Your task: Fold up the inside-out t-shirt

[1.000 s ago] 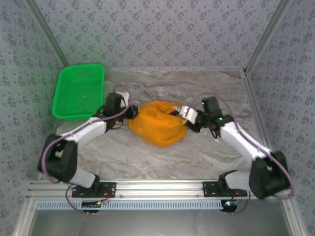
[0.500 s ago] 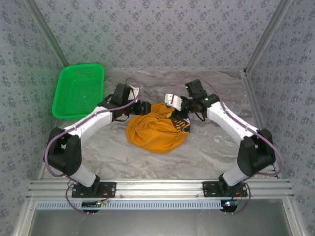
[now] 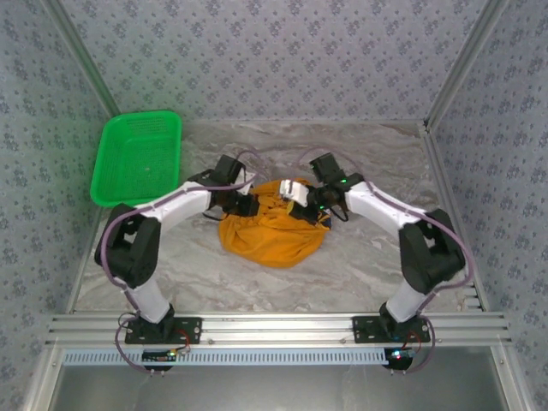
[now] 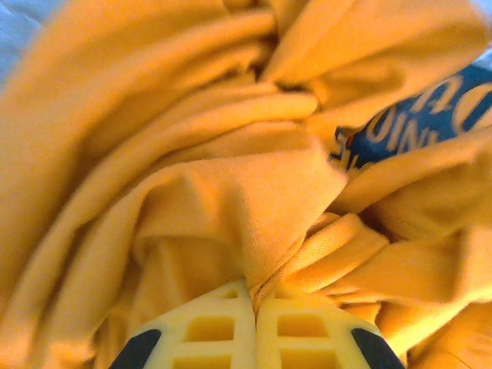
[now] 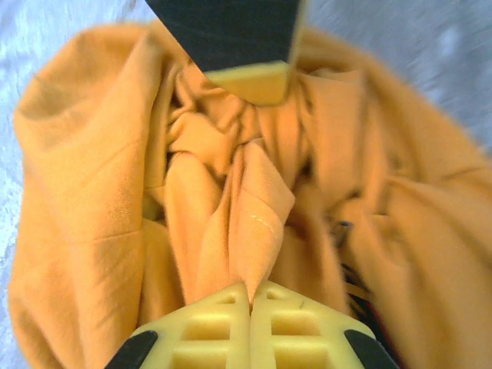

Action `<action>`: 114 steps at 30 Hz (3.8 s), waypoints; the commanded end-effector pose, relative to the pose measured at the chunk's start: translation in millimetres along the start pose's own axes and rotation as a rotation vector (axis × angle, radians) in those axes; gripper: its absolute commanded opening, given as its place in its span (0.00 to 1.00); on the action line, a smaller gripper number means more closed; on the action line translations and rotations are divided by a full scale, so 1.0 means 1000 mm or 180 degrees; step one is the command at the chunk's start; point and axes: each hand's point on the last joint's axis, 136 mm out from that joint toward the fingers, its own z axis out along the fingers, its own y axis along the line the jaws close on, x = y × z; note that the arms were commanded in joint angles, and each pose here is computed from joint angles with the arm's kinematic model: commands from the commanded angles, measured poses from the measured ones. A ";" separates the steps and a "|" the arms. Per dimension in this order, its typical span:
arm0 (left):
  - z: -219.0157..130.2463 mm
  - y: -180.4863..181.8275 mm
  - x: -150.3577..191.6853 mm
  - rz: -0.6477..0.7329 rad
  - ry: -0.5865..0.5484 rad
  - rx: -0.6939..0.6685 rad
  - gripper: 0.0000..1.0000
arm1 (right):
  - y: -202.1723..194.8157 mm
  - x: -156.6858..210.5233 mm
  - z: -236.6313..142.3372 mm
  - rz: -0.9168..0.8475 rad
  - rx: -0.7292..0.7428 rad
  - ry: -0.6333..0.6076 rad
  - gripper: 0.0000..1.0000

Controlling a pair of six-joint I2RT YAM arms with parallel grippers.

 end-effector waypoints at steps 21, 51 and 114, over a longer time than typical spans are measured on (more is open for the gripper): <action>-0.056 -0.020 0.021 -0.0233 -0.0424 0.0571 0.48 | 0.013 -0.019 -0.061 -0.0266 0.0405 -0.0113 0.53; -0.074 -0.028 -0.003 0.0068 -0.0687 0.0614 0.00 | 0.058 0.005 -0.032 -0.0906 0.0137 0.0270 0.00; 0.004 0.016 0.114 0.0376 0.0321 -0.1413 0.50 | 0.043 0.084 0.033 0.4032 0.1782 0.0698 0.52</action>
